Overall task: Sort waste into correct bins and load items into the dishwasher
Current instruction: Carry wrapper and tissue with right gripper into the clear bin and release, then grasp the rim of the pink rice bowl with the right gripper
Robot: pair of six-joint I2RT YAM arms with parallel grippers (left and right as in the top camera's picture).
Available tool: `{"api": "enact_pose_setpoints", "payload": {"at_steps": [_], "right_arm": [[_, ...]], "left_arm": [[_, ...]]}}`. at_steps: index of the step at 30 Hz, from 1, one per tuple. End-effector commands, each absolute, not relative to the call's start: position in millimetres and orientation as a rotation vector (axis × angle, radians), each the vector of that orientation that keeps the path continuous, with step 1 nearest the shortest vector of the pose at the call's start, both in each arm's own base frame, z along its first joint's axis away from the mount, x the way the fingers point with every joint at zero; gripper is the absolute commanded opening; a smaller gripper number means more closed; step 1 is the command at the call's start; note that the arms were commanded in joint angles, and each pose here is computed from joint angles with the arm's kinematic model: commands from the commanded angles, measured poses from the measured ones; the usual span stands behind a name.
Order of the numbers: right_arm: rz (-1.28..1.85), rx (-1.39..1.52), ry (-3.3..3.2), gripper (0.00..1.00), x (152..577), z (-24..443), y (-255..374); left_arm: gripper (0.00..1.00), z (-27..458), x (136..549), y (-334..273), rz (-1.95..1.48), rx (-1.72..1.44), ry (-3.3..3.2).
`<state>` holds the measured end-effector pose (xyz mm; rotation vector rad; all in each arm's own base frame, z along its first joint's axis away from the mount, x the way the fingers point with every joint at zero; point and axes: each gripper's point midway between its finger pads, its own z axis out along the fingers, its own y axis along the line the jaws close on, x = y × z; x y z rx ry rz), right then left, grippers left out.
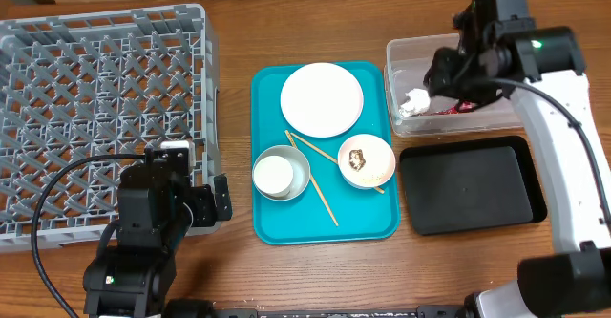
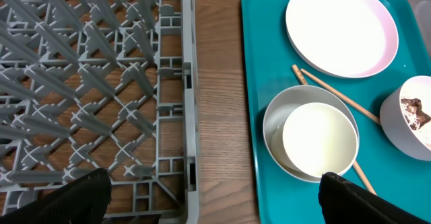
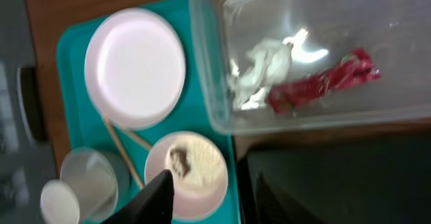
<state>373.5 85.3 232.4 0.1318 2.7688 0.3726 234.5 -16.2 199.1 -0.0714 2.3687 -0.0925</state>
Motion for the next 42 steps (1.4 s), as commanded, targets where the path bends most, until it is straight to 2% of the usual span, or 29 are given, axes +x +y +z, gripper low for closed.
{"api": "enact_pose_setpoints", "payload": {"at_steps": [1, 6, 8, 16, 22, 31, 42], "right_arm": [[0.462, -0.096, 2.794, 0.45, 359, 233, 113], [0.468, -0.343, 2.879, 0.53, 327, 205, 156], [0.468, -0.431, 2.894, 0.54, 317, 191, 175], [0.236, -0.587, 2.893, 0.52, 302, 115, 211], [0.201, -0.525, 2.886, 0.47, 301, 76, 221], [0.263, -0.551, 2.934, 0.35, 294, 52, 232], [0.258, -0.572, 2.966, 0.33, 284, 44, 238]], "left_arm": [[1.00, 209, 237, -17, -0.093, -0.072, 2.342], [1.00, 209, 237, -17, -0.093, -0.072, 2.338], [1.00, 209, 237, -17, -0.093, -0.072, 2.338], [1.00, 209, 237, -17, -0.094, -0.072, 2.339], [1.00, 208, 236, -17, -0.094, -0.072, 2.346], [1.00, 207, 236, -17, -0.094, -0.072, 2.347], [1.00, 208, 236, -17, -0.093, -0.072, 2.347]]}}
